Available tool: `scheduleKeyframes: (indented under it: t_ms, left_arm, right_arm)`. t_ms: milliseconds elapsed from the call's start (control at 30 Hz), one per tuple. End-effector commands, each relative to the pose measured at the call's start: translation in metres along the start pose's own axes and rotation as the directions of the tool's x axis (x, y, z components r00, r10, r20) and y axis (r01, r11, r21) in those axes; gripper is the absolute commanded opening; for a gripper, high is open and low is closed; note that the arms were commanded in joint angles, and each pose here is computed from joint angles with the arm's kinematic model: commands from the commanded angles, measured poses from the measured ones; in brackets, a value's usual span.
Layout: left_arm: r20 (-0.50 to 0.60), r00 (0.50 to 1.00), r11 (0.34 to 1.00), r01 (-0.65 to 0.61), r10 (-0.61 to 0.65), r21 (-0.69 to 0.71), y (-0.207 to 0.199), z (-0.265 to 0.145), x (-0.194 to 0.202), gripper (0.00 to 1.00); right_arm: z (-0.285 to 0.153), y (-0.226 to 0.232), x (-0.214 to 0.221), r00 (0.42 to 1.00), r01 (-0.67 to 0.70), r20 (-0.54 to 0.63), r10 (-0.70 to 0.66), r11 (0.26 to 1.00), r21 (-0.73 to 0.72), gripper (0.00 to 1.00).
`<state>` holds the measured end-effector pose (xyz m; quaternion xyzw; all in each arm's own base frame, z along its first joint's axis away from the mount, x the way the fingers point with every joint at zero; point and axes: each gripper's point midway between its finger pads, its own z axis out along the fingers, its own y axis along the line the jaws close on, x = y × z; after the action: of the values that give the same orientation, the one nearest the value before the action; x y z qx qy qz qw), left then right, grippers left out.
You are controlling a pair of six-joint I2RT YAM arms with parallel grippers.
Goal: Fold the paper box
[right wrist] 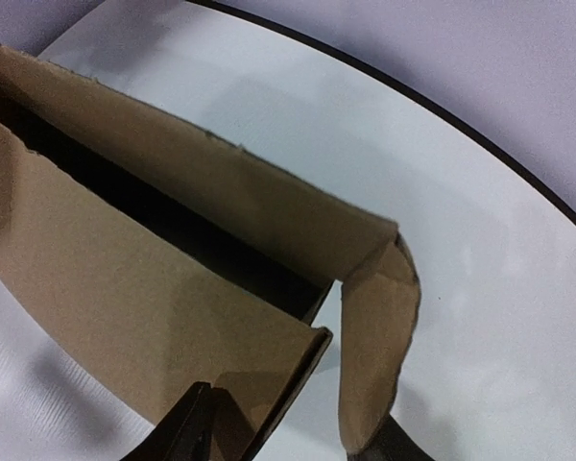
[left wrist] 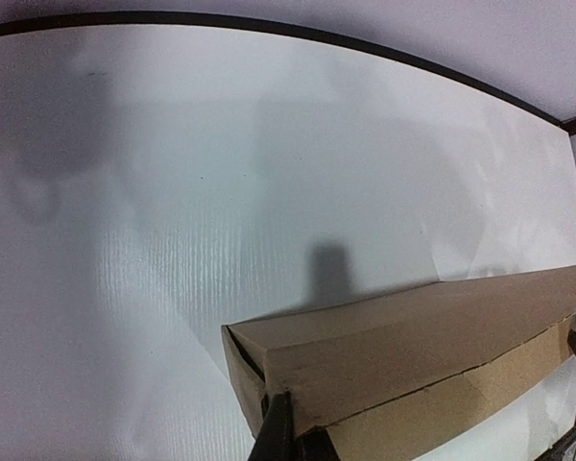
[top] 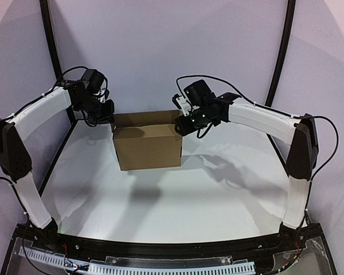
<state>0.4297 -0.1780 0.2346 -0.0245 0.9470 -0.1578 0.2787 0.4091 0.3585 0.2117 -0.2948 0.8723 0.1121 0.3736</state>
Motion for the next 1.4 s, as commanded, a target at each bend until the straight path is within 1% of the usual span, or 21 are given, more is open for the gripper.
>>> scheduleKeyframes:
  t_ms: [0, 67, 200, 367, 533, 667, 800, 967, 1033, 1133, 1233, 1300, 1367]
  left_arm:
    - [-0.014, 0.999, 0.996, 0.037, -0.038, -0.076, 0.004, -0.001, 0.009, 0.01]
    - [-0.033, 0.999, 0.995, 0.027, -0.03, -0.094, 0.002, 0.003, 0.017, 0.01]
    - [-0.047, 0.995, 0.99, 0.086, -0.092, -0.112, 0.006, 0.014, 0.025, 0.01]
    - [-0.021, 0.991, 0.988, 0.132, -0.134, -0.082, -0.004, 0.01, 0.012, 0.01]
    - [-0.014, 0.987, 0.984, 0.159, -0.161, -0.083, -0.004, 0.009, 0.011, 0.01]
    - [-0.047, 0.987, 0.982, 0.148, -0.154, -0.122, 0.006, 0.02, 0.026, 0.01]
    - [-0.078, 0.98, 0.976, 0.175, -0.186, -0.126, 0.01, 0.033, 0.041, 0.01]
    - [-0.069, 0.981, 0.975, 0.167, -0.179, -0.146, 0.016, 0.033, 0.042, 0.01]
    - [-0.059, 0.984, 0.977, 0.159, -0.168, -0.143, 0.015, 0.029, 0.04, 0.01]
    - [-0.055, 0.987, 0.979, 0.144, -0.153, -0.141, 0.015, 0.027, 0.039, 0.01]
    - [-0.051, 0.988, 0.981, 0.136, -0.144, -0.139, 0.015, 0.027, 0.037, 0.01]
    - [-0.048, 0.989, 0.982, 0.131, -0.139, -0.136, 0.014, 0.026, 0.037, 0.01]
    - [-0.047, 0.99, 0.983, 0.126, -0.133, -0.132, 0.013, 0.026, 0.036, 0.01]
  right_arm:
    - [-0.002, 0.002, -0.006, 1.0, -0.025, 0.012, 0.024, 1.0, 0.015, 0.47]
    - [-0.002, 0.001, -0.004, 0.999, -0.036, 0.012, 0.036, 0.999, 0.018, 0.48]
    - [-0.002, 0.004, -0.003, 0.998, -0.057, 0.01, 0.057, 0.998, 0.001, 0.48]
    - [-0.001, 0.007, 0.0, 0.998, -0.061, 0.0, 0.061, 0.998, -0.016, 0.47]
    - [-0.001, 0.009, 0.003, 0.998, -0.064, -0.005, 0.064, 0.998, -0.024, 0.47]
    - [-0.002, 0.007, 0.004, 0.998, -0.066, -0.002, 0.066, 0.998, -0.015, 0.47]
    - [-0.007, 0.007, -0.001, 0.998, -0.066, 0.012, 0.066, 0.998, -0.02, 0.47]
    - [-0.026, -0.002, -0.021, 0.997, -0.028, 0.071, 0.026, 0.999, 0.02, 0.52]
    - [-0.038, -0.007, -0.033, 0.995, 0.002, 0.1, -0.007, 0.999, 0.045, 0.57]
    - [-0.053, -0.013, -0.047, 0.989, 0.03, 0.143, -0.04, 0.997, 0.074, 0.61]
    - [-0.06, -0.02, -0.058, 0.985, 0.042, 0.164, -0.052, 0.997, 0.064, 0.61]
    - [-0.058, -0.021, -0.058, 0.988, 0.055, 0.145, -0.061, 0.998, 0.041, 0.58]
    - [-0.052, -0.024, -0.055, 0.988, 0.101, 0.113, -0.102, 0.995, 0.012, 0.58]
